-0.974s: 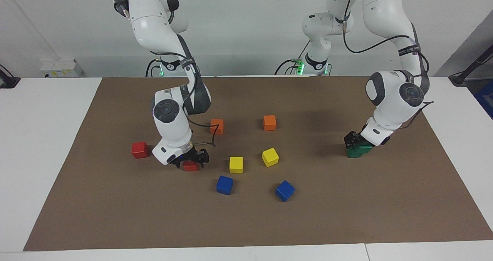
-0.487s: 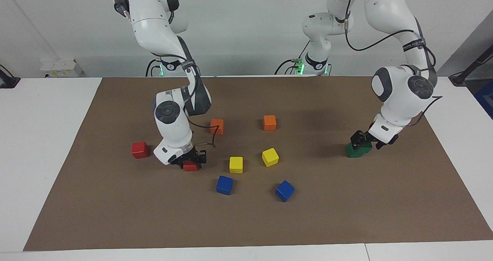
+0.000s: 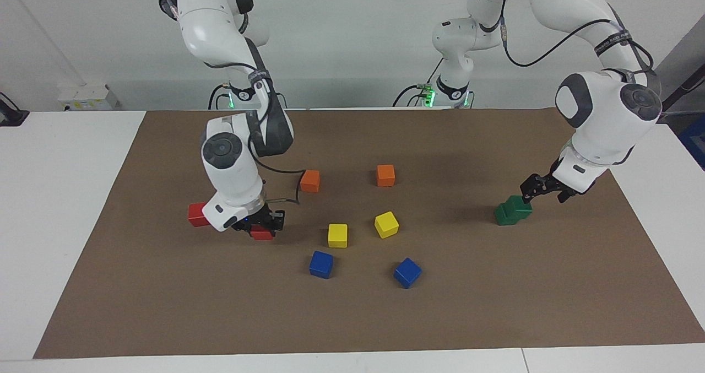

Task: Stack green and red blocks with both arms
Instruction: 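Lower the green block onto the green block while the right gripper lowers red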

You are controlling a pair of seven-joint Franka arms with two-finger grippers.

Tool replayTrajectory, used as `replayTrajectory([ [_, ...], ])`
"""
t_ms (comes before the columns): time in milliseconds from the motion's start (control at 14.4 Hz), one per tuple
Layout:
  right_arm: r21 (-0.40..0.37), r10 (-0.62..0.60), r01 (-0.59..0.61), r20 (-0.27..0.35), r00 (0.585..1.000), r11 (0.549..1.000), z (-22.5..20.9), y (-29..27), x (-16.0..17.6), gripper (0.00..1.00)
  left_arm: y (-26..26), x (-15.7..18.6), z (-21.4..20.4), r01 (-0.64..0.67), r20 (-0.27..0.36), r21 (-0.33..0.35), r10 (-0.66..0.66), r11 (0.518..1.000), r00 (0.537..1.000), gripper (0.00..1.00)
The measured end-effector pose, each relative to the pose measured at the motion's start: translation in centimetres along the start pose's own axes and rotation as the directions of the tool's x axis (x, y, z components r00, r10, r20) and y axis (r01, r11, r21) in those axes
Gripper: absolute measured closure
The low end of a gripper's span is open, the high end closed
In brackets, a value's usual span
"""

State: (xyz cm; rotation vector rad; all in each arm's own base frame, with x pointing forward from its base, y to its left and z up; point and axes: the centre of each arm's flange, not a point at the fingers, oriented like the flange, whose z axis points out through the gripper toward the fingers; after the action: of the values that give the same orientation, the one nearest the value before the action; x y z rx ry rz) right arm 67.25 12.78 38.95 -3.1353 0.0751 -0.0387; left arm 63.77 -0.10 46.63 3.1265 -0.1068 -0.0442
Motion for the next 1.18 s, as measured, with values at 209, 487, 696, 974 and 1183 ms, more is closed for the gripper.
replayTrajectory([
  [209, -0.004, -0.062, 0.062, -0.02, 0.998, 0.998, -3.5, 5.7, 0.6, 0.45, 0.5, -1.6, -3.5, -0.005, 0.027, 0.002, 0.004, 1.0, 1.0, 0.0],
  [487, -0.009, -0.087, 0.088, 0.031, 0.996, 0.996, -2.6, 13.7, 0.3, 0.45, 0.7, -3.8, -5.8, -0.004, 0.066, 0.004, 0.004, 1.0, 0.998, 0.0],
  [696, -0.008, -0.088, 0.089, 0.04, 0.995, 0.996, -1.0, 17.0, -1.2, 0.45, 1.0, -4.5, -4.8, -0.007, 0.093, 0.004, 0.007, 1.0, 0.996, 0.0],
  [974, -0.008, -0.097, 0.097, 0.025, 0.995, 0.995, -0.1, 16.4, -4.0, 0.45, 1.5, -4.8, -5.4, 0.011, 0.084, 0.007, -0.011, 1.0, 0.996, 0.0],
  [1183, -0.009, -0.097, 0.097, 0.017, 0.995, 0.995, -0.1, 16.3, -5.6, 0.45, 2.4, -4.9, -5.2, 0.047, 0.087, 0.012, -0.048, 0.999, 0.995, 0.0],
])
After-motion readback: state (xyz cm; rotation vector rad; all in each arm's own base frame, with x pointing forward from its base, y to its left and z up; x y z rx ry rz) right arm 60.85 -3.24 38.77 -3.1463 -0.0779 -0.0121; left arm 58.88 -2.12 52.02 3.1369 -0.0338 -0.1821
